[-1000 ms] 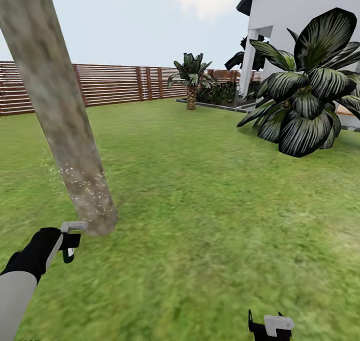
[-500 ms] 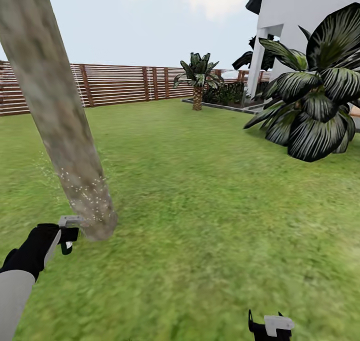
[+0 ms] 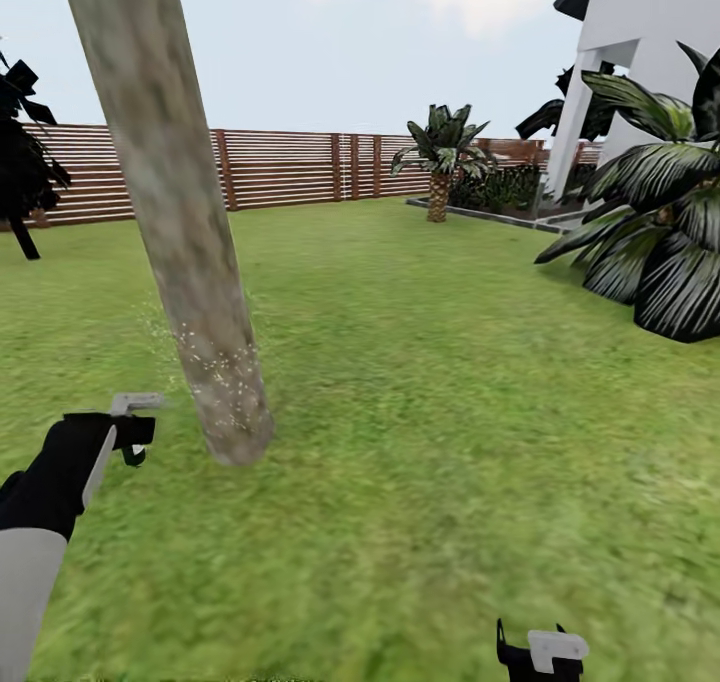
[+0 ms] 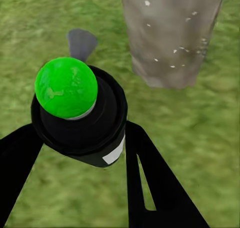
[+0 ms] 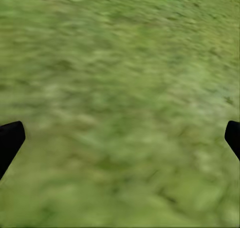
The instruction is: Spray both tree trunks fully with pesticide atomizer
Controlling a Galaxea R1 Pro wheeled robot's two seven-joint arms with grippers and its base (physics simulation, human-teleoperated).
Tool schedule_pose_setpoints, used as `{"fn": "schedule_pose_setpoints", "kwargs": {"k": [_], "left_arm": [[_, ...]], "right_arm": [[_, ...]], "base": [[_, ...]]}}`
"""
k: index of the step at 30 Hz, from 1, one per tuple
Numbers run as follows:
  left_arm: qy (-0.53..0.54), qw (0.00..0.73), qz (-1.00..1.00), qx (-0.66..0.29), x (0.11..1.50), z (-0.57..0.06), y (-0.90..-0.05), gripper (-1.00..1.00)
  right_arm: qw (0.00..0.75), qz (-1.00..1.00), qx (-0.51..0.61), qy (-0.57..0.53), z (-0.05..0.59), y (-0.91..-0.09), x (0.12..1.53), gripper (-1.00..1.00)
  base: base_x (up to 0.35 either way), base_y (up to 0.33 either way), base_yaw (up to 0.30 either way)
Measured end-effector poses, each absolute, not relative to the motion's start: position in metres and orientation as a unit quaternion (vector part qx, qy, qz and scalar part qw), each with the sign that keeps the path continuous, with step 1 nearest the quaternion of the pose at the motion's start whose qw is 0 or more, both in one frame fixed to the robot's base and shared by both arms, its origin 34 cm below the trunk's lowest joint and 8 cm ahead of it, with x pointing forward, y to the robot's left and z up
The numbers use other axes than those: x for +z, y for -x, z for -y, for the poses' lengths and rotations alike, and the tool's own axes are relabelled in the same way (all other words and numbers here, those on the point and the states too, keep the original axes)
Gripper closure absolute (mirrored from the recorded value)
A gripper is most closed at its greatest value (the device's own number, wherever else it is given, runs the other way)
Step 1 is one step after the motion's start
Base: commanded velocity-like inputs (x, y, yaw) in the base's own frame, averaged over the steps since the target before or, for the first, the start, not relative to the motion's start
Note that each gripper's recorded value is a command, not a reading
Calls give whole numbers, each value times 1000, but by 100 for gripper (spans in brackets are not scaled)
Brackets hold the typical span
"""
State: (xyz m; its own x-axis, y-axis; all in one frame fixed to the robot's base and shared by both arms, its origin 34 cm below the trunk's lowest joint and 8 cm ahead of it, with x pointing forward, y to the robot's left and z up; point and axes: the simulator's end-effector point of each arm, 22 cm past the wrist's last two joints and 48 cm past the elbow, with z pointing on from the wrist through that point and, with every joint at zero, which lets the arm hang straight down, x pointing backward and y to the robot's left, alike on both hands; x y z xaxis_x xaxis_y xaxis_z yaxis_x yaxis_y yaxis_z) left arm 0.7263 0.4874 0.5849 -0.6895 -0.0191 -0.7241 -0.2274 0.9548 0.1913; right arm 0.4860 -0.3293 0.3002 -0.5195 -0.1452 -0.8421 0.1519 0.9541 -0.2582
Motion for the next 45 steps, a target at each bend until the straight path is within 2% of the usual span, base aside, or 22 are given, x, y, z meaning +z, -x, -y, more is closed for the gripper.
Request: {"fn": "schedule_pose_setpoints", "kwargs": {"k": [5,11,18,23,28,33,45], "left_arm": [[57,425,-893,137,618,-478,-737,100],[52,427,-893,128,617,-469,-739,100],[12,414,-902,123,603,-444,-742,100],[7,412,-903,122,601,-442,-741,100],[-30,398,-915,51,587,-415,-738,100],[-32,366,-928,68,572,-440,-725,100],[-13,323,-938,124,560,-501,-694,100]], "right_arm": [[490,-858,-151,-2,329,-486,300,-100],[490,-858,-151,-2,329,-486,300,-100],[490,-858,-151,-2,329,-486,300,-100],[490,-858,-151,-2,329,-486,300,-100],[490,-858,-151,-2,329,-486,300,-100],[490,-858,-151,-2,329,-486,300,-100],[490,-858,-151,-2,329,-486,300,-100]], "base": [[0,0,29],[-185,0,0],[284,0,0],[35,0,0],[1,0,-143],[0,0,-213],[5,6,-5]]}}
